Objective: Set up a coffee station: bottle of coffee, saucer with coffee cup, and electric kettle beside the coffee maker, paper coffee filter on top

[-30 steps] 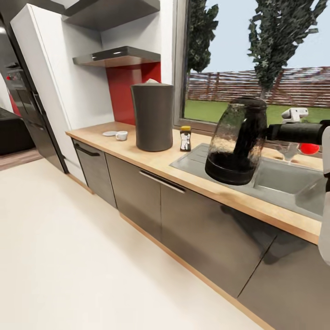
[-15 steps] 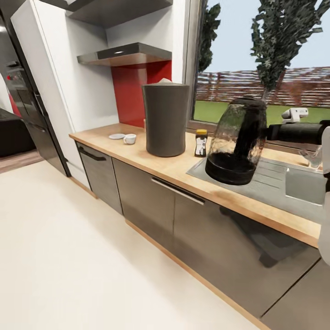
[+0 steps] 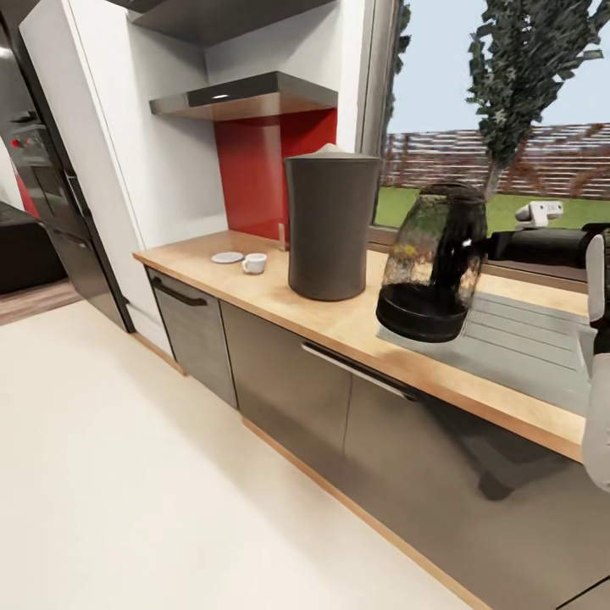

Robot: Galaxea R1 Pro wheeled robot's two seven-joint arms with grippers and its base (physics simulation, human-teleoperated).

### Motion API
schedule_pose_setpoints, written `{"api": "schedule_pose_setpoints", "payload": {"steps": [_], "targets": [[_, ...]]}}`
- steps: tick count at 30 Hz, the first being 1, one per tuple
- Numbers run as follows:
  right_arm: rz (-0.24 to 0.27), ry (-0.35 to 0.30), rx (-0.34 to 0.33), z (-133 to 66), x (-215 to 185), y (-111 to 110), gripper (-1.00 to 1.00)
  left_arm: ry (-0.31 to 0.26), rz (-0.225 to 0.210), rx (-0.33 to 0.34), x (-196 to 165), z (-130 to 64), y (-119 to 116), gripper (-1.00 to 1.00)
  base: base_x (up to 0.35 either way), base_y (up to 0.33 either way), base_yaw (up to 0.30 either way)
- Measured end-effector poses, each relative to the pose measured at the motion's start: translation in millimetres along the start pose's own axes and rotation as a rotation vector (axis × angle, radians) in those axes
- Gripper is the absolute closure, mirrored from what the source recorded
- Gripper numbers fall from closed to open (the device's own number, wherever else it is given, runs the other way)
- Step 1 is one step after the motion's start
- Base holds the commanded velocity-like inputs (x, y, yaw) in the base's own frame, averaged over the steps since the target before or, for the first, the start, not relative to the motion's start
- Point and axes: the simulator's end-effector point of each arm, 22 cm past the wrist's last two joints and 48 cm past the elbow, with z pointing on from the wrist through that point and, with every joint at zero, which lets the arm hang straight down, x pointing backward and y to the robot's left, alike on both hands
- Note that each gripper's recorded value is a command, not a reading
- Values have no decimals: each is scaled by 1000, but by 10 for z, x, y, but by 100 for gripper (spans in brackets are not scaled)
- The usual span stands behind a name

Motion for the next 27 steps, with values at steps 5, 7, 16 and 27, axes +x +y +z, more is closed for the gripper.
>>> {"api": "schedule_pose_setpoints", "payload": {"steps": [5, 7, 16, 27], "targets": [[1, 1, 68, 32, 8, -111, 100, 0, 0, 0, 1, 1, -1, -100, 15, 14, 0], [3, 2, 71, 51, 14, -98, 100, 0, 0, 0, 0, 1, 0, -100, 2, 2, 0], [3, 3, 81, 56, 16, -111, 100, -1, 0, 1, -3, -1, 2, -100, 114, 134, 0], [7, 16, 81, 78, 105, -114, 100, 0, 0, 1, -3, 0, 2, -100, 95, 94, 0]]}}
